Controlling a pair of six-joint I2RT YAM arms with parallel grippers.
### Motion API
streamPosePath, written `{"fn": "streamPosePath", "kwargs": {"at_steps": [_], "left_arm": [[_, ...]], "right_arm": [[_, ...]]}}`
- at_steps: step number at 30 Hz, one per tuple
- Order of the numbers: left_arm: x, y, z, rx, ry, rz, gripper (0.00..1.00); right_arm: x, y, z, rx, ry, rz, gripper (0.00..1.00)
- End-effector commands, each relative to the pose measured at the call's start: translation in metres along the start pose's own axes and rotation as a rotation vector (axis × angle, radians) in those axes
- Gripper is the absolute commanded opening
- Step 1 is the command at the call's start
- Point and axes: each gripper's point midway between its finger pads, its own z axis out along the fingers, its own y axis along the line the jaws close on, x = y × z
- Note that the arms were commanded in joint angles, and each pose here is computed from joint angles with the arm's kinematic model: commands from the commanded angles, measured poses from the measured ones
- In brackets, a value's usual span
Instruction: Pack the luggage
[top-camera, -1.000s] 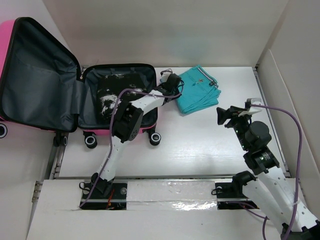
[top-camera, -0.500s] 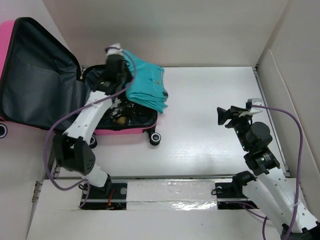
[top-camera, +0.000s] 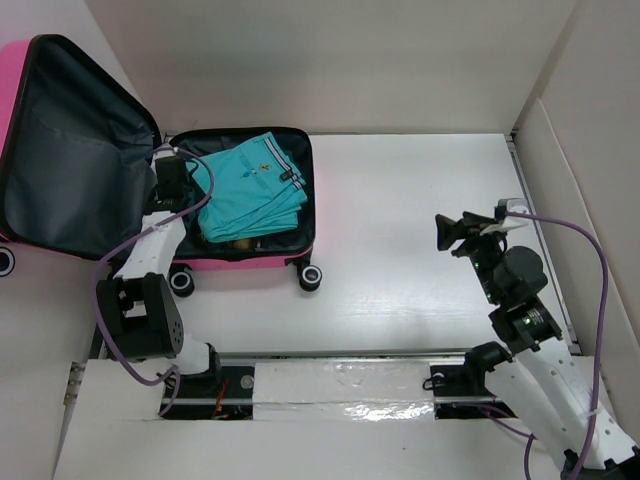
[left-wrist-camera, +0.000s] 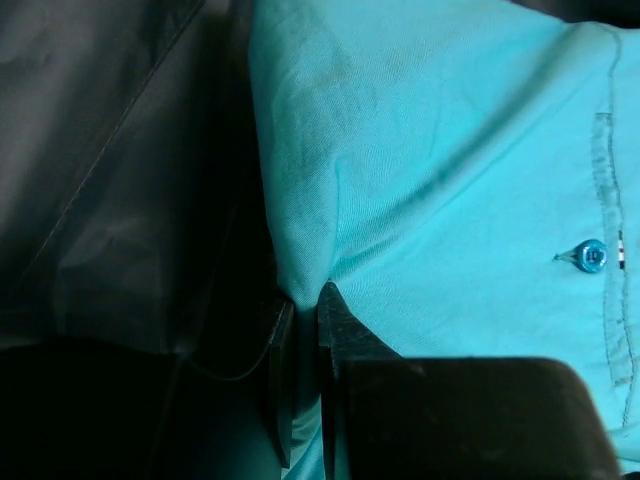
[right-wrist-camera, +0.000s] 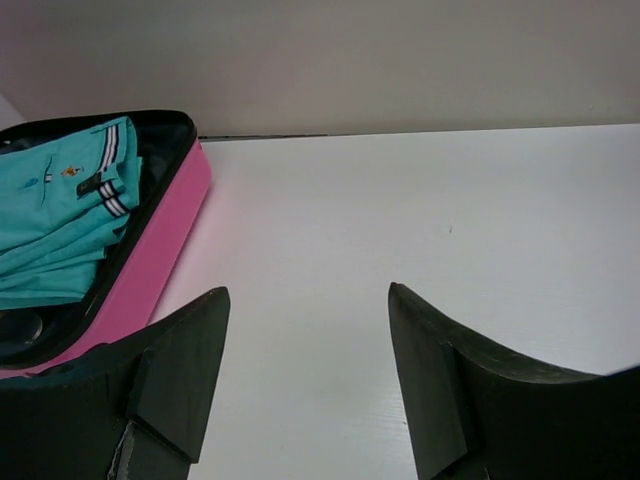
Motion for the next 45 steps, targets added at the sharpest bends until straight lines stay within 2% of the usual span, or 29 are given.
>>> {"fn": "streamPosePath", "kwargs": {"at_steps": [1, 3, 4, 5, 6, 7, 9, 12, 13, 14, 15, 16, 17, 18, 23, 25, 28, 31, 32, 33, 35, 37, 38, 39, 40, 42, 43, 45], "left_arm": [[-0.019, 0.031, -0.002, -0.121, -0.083, -0.022, 0.03], [-0.024, 0.032, -0.004, -0.141, -0.09, -0.047, 0.25], [-0.025, 0.031, -0.007, -0.136, -0.088, -0.052, 0.45], [-0.027, 0.028, -0.01, -0.12, -0.092, -0.06, 0.51], [-0.03, 0.024, -0.015, -0.103, -0.104, -0.084, 0.54], [-0.04, 0.018, -0.03, -0.067, -0.14, -0.102, 0.56], [-0.044, 0.015, -0.046, -0.038, -0.174, -0.122, 0.56], [-0.059, 0.018, -0.091, -0.013, -0.274, -0.158, 0.51], [-0.068, 0.025, -0.117, -0.027, -0.342, -0.19, 0.46], [-0.067, 0.031, -0.126, -0.043, -0.364, -0.206, 0.4], [-0.071, 0.036, -0.138, -0.055, -0.399, -0.224, 0.3], [-0.076, 0.046, -0.16, -0.086, -0.457, -0.26, 0.14], [-0.079, 0.052, -0.17, -0.111, -0.481, -0.275, 0.04], [-0.082, 0.059, -0.181, -0.14, -0.509, -0.295, 0.0], [-0.093, 0.122, -0.242, -0.472, -0.653, -0.351, 0.0], [-0.088, 0.142, -0.247, -0.616, -0.651, -0.345, 0.0], [-0.091, 0.141, -0.249, -0.634, -0.628, -0.335, 0.0], [-0.083, 0.158, -0.24, -0.735, -0.57, -0.304, 0.0], [-0.072, 0.166, -0.227, -0.759, -0.513, -0.267, 0.0], [-0.064, 0.186, -0.226, -0.831, -0.489, -0.305, 0.0], [-0.045, 0.192, -0.203, -0.762, -0.378, -0.346, 0.0], [-0.036, 0.202, -0.214, -0.825, -0.394, -0.357, 0.0], [-0.035, 0.201, -0.216, -0.813, -0.405, -0.368, 0.05], [-0.032, 0.204, -0.217, -0.834, -0.402, -0.369, 0.14], [-0.034, 0.204, -0.215, -0.829, -0.411, -0.372, 0.3], [-0.041, 0.2, -0.215, -0.812, -0.42, -0.37, 0.44], [-0.043, 0.202, -0.213, -0.831, -0.411, -0.362, 0.58], [-0.06, 0.201, -0.223, -0.853, -0.45, -0.387, 0.6]], "right_arm": [[-0.012, 0.004, -0.001, -0.026, -0.041, -0.01, 0.69], [-0.01, 0.007, 0.001, -0.044, -0.035, -0.012, 0.65], [-0.008, 0.011, 0.002, -0.065, -0.027, -0.021, 0.6], [-0.008, 0.013, 0.003, -0.075, -0.022, -0.025, 0.46], [-0.005, 0.014, 0.005, -0.082, -0.007, -0.028, 0.39], [-0.004, 0.015, 0.005, -0.086, -0.002, -0.029, 0.24], [-0.001, 0.016, 0.008, -0.092, 0.008, -0.027, 0.13], [0.0, 0.021, 0.009, -0.117, 0.016, -0.032, 0.05], [0.0, 0.023, 0.009, -0.128, 0.014, -0.032, 0.03], [0.002, 0.023, 0.009, -0.131, 0.017, -0.027, 0.02], [0.003, 0.025, 0.01, -0.142, 0.017, -0.024, 0.02], [0.005, 0.028, 0.011, -0.155, 0.015, -0.017, 0.0], [0.006, 0.028, 0.013, -0.155, 0.015, -0.014, 0.0], [0.007, 0.033, 0.013, -0.186, 0.022, -0.016, 0.0], [0.01, 0.041, 0.014, -0.227, 0.036, -0.024, 0.0], [0.01, 0.045, 0.013, -0.252, 0.05, -0.034, 0.0], [0.007, 0.049, 0.011, -0.276, 0.054, -0.044, 0.01], [0.005, 0.05, 0.009, -0.284, 0.051, -0.053, 0.12], [0.004, 0.049, 0.008, -0.281, 0.051, -0.054, 0.25], [0.004, 0.049, 0.009, -0.278, 0.051, -0.055, 0.31], [0.007, 0.05, 0.009, -0.288, 0.058, -0.055, 0.4], [0.01, 0.053, 0.01, -0.305, 0.074, -0.056, 0.43], [0.013, 0.054, 0.012, -0.311, 0.088, -0.062, 0.44], [0.011, 0.057, 0.012, -0.324, 0.088, -0.067, 0.44], [0.012, 0.06, 0.011, -0.347, 0.095, -0.071, 0.45], [0.013, 0.066, 0.01, -0.372, 0.097, -0.073, 0.45], [0.013, 0.066, 0.01, -0.374, 0.096, -0.071, 0.45], [0.012, 0.066, 0.01, -0.374, 0.088, -0.072, 0.45]]}}
